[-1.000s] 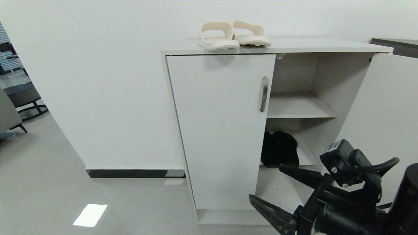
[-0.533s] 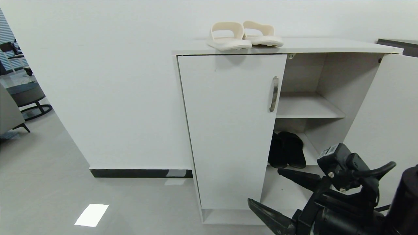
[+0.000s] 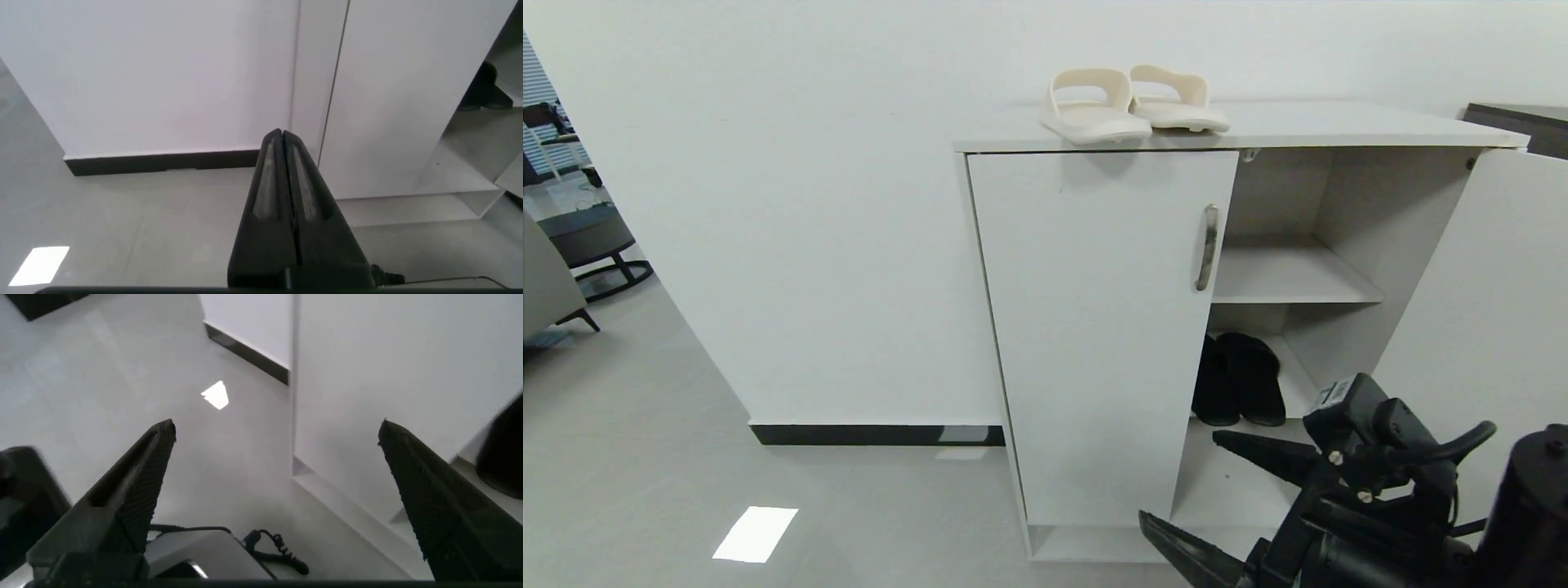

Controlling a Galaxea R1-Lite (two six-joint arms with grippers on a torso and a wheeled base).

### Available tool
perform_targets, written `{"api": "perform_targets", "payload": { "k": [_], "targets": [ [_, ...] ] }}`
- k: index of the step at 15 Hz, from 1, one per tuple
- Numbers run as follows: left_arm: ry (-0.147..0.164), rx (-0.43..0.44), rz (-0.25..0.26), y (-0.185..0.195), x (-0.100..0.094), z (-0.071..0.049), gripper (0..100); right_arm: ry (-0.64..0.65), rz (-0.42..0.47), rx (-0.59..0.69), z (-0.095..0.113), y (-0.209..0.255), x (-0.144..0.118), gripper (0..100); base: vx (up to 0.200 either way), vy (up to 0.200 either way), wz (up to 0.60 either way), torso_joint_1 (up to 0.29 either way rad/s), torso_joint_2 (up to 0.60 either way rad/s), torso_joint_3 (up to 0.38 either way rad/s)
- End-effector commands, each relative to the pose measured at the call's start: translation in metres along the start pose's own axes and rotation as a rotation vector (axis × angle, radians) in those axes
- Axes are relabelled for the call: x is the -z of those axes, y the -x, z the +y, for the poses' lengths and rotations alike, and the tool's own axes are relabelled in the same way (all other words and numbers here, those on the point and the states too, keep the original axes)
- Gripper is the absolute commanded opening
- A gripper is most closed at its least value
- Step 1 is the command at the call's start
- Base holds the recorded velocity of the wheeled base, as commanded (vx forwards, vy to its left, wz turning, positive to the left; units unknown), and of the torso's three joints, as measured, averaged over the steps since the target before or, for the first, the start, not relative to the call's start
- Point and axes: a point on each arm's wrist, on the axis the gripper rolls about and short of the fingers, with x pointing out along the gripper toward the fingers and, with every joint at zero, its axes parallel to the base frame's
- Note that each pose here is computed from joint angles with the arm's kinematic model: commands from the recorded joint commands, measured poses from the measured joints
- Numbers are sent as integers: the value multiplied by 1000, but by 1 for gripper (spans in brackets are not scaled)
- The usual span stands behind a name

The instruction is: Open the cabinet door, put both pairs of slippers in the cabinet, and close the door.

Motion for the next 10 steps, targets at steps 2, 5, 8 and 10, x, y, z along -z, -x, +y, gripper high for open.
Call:
{"api": "perform_targets", "payload": {
  "k": [2,5,8,10],
  "targets": [
    [0,0,-1,0,0,0,0,-1,10,11,-2,-4,3,100,0,0,0,168,-461,-303],
    [0,0,-1,0,0,0,0,0,16,10,-2,-5,4,100,0,0,0,160,-513,-289],
    [0,0,-1,0,0,0,0,-1,16,10,-2,-4,4,100,0,0,0,183,-473,-282],
    [0,0,-1,0,0,0,0,1,19,10,-2,-5,5,100,0,0,0,193,-474,-283]
  ]
}}
